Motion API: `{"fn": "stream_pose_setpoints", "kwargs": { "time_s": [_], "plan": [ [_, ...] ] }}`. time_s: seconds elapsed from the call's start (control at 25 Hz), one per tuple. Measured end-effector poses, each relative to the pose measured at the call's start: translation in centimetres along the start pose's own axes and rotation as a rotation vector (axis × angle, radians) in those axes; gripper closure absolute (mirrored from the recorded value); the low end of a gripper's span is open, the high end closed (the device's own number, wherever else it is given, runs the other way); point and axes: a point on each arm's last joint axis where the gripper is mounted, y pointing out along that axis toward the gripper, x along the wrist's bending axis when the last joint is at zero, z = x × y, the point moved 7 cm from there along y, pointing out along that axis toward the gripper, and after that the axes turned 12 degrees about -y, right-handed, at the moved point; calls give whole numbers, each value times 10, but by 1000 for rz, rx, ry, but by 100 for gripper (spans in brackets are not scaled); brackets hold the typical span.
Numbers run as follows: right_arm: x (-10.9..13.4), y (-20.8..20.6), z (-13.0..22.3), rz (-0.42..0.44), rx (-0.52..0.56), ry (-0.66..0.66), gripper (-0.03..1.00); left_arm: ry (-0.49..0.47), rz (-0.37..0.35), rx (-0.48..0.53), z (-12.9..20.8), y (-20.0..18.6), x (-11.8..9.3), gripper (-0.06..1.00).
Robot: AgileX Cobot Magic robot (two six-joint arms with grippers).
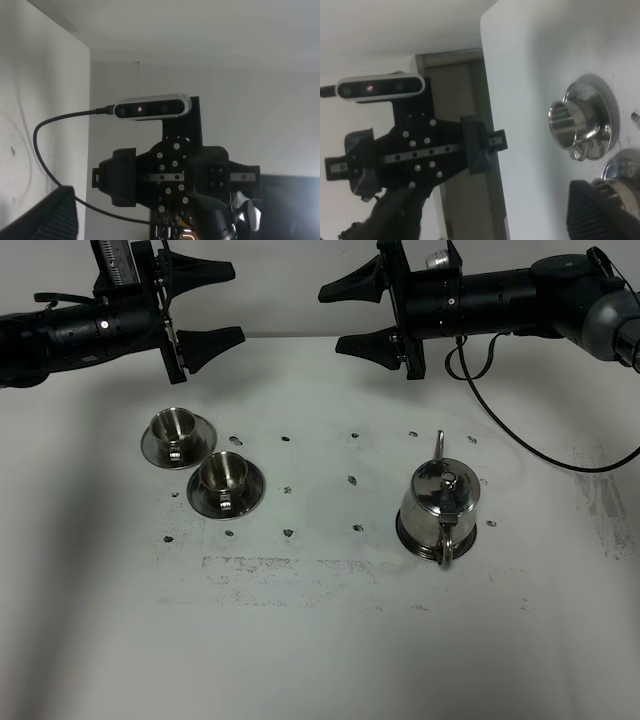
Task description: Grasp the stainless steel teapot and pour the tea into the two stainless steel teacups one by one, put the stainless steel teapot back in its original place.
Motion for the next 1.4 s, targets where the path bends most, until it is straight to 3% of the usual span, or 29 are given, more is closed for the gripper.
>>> {"fn": "stream_pose_setpoints", "kwargs": {
  "time_s": [0.56, 0.88, 1.04, 1.16, 1.4],
  "plan": [
    [0, -3, 0, -9, 5, -125, 37, 38, -6, 2, 0, 0, 1, 22],
    [-12, -42, -14, -20, -1, -178, 37, 115, -68, 16, 4, -8, 0, 22],
    [-21, -65, -25, 15, -33, -198, 37, 179, -198, 0, 4, -43, -12, 22],
    [-22, -81, -28, 67, -33, -234, 37, 240, -345, -29, 10, -78, -28, 22],
    [-1, -108, -35, 97, -68, -296, 37, 405, -636, -140, 44, -138, -84, 22]
  ]
}}
